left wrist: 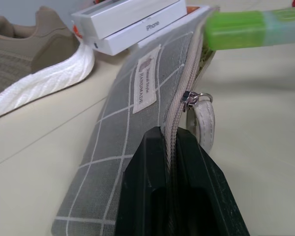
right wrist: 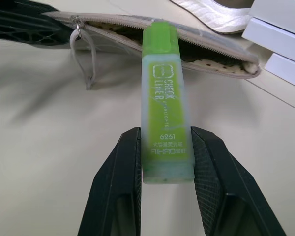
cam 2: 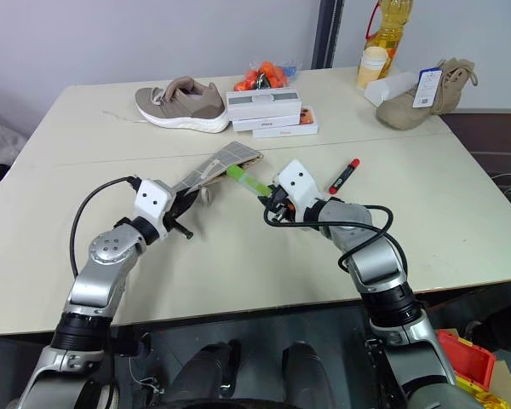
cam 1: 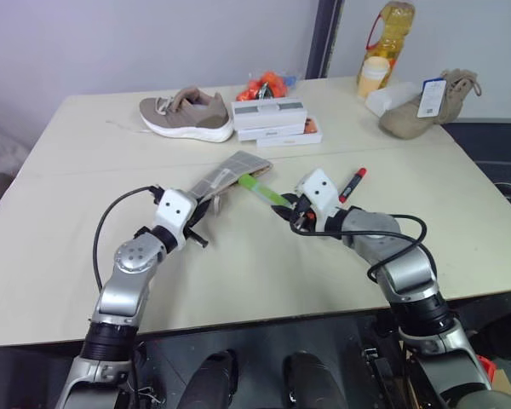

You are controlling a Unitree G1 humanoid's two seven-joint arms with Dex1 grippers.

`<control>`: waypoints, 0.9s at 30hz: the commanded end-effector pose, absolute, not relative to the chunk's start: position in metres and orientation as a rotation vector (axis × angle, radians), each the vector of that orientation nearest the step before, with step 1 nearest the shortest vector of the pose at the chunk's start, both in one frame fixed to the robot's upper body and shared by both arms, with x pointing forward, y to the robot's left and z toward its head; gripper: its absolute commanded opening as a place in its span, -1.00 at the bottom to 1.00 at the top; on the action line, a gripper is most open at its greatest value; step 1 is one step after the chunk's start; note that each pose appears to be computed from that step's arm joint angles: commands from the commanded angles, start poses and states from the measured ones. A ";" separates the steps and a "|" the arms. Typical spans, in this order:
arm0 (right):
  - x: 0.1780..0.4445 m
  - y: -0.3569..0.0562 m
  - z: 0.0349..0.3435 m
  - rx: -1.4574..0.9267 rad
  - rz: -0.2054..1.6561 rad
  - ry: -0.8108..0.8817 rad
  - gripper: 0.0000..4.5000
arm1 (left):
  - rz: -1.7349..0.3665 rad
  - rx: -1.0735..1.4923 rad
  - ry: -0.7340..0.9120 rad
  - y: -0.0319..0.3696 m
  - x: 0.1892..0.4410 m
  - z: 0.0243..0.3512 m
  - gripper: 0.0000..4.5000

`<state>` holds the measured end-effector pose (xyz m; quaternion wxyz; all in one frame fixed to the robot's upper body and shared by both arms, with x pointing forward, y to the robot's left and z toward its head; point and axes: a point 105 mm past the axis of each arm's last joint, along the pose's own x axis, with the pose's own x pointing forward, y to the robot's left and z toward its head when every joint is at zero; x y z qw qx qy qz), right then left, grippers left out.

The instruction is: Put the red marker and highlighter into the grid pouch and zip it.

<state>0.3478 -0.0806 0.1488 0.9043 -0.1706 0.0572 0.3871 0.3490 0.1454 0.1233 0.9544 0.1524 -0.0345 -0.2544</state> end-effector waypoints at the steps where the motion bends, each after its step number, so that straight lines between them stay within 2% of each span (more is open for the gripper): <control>1: 0.348 -0.077 0.162 -0.381 0.814 0.076 -0.62 | -0.553 0.320 -0.140 0.139 0.342 0.139 -1.00; 13: 0.340 -0.077 0.162 -0.545 0.875 0.079 -0.62 | -0.652 0.354 -0.148 0.133 0.334 0.139 -1.00; 20: 0.313 -0.059 0.160 -0.811 1.082 0.078 -0.62 | -0.855 0.437 -0.116 0.123 0.311 0.129 -1.00; 26: 0.315 -0.049 0.159 -0.826 1.105 0.075 -0.62 | -0.935 0.466 -0.096 0.121 0.297 0.128 -1.00; 27: 0.316 -0.051 0.160 -0.821 1.096 0.078 -0.40 | -0.925 0.465 -0.094 0.124 0.297 0.128 -1.00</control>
